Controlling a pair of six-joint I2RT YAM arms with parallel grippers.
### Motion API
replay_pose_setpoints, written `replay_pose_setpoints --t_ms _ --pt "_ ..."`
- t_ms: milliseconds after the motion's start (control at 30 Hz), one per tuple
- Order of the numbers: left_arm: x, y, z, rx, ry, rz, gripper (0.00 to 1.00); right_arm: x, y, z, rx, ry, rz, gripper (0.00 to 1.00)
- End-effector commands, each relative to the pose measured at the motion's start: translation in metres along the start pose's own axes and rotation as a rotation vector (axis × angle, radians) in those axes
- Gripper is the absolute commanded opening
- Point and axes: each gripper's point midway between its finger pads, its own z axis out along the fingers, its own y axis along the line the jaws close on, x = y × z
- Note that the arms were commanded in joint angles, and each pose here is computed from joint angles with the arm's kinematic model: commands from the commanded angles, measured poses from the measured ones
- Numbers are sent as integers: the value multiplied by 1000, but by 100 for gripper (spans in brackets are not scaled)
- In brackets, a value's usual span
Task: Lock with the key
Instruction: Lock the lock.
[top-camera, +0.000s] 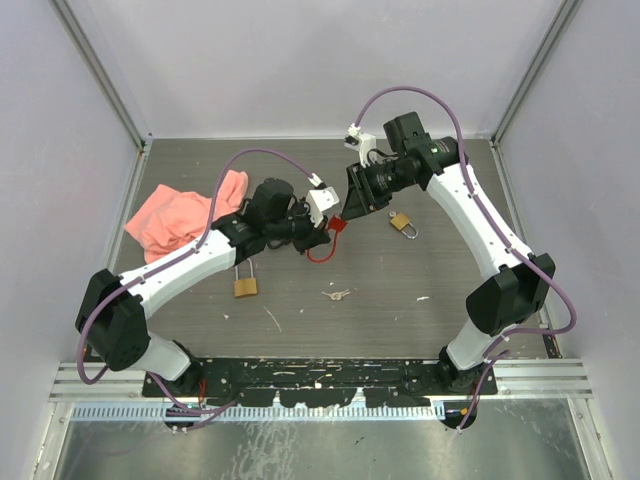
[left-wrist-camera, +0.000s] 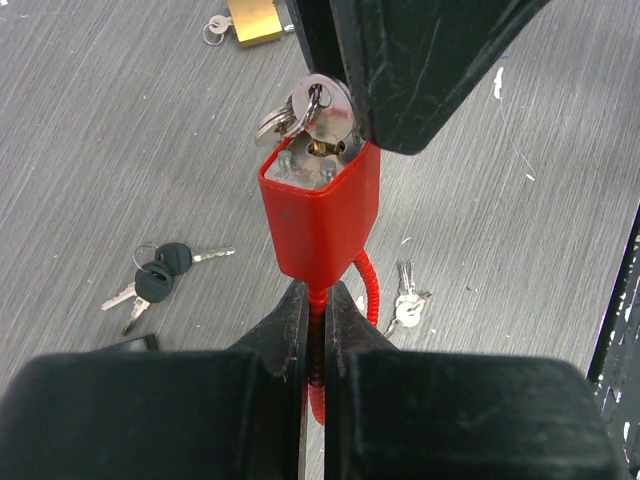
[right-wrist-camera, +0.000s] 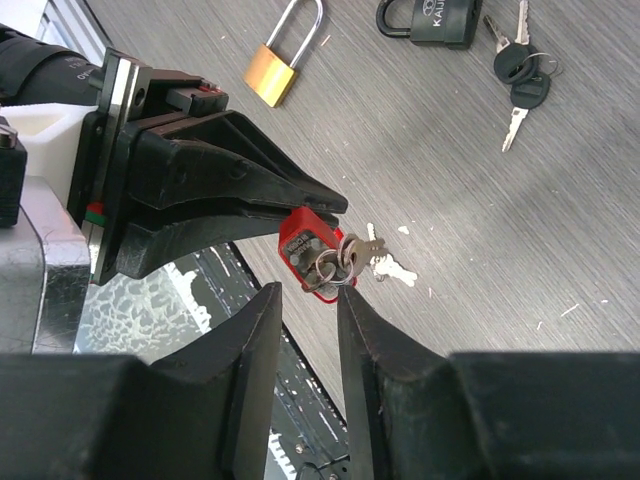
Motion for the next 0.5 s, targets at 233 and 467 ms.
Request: replay_pose_setpoints --t_ms 233,467 --pt "-39 -2 -5 16 -98 30 0 -15 4 -4 3 -45 -37 37" --pt "-40 -3 -6 22 -100 27 0 -22 7 -2 -17 -66 -22 35"
